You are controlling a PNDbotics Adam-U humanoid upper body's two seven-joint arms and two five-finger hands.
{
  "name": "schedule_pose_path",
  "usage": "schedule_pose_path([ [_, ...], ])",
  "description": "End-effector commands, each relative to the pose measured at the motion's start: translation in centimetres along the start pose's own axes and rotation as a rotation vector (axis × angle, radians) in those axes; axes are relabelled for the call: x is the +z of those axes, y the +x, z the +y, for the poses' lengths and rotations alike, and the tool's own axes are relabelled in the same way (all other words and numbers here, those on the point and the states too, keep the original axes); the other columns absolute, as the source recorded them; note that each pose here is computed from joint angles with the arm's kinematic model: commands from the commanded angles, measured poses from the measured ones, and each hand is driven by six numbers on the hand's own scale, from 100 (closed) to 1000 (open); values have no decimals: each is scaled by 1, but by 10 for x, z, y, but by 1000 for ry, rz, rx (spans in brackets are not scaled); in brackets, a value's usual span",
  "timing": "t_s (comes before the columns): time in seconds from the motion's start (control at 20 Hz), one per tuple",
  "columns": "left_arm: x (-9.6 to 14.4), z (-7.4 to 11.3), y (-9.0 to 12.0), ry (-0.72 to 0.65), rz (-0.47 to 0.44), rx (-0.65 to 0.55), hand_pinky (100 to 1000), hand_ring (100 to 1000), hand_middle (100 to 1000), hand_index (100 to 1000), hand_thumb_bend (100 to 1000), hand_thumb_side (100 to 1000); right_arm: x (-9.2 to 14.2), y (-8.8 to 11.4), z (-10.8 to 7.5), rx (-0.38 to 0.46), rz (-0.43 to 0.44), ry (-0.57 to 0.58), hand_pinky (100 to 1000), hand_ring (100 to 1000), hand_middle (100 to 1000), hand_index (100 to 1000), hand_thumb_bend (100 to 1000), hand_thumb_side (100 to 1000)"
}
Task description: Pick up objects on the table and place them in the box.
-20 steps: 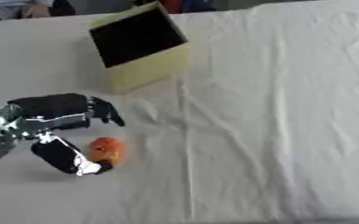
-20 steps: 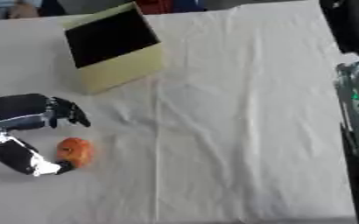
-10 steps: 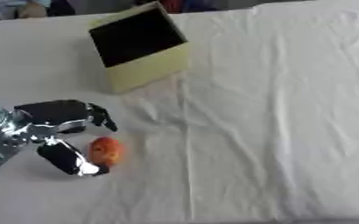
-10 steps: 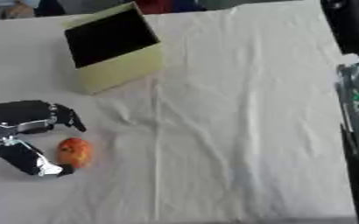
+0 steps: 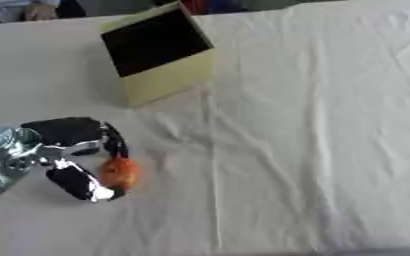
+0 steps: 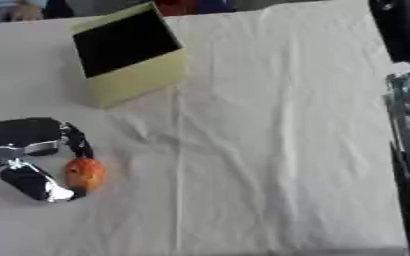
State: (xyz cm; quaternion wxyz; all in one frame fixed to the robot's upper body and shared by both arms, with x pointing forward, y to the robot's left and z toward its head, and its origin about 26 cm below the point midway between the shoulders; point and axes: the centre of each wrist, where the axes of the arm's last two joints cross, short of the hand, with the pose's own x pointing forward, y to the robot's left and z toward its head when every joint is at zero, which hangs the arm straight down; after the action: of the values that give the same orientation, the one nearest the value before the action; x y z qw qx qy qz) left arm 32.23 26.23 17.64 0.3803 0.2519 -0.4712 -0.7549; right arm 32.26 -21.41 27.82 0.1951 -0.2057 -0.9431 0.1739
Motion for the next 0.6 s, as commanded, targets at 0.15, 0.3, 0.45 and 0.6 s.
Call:
schedule_pose_path([
  [0.15,0,4,-4,26,23,-86,462,665,550,722,356,387,-3,3,-3,-5,-19,-11,814,719,590,801,100,926],
  [0.3,-3,0,-5,15,21,-110,427,630,528,699,299,330,-4,3,-3,-5,-20,-13,815,719,590,801,100,926],
  [0.45,-3,1,-3,25,6,-106,383,598,513,677,140,245,-4,3,-3,-3,-19,-11,815,719,590,801,100,928],
  [0.6,5,14,5,65,-31,-104,381,600,519,683,100,244,-3,2,-4,0,-16,-11,815,719,590,801,100,928],
])
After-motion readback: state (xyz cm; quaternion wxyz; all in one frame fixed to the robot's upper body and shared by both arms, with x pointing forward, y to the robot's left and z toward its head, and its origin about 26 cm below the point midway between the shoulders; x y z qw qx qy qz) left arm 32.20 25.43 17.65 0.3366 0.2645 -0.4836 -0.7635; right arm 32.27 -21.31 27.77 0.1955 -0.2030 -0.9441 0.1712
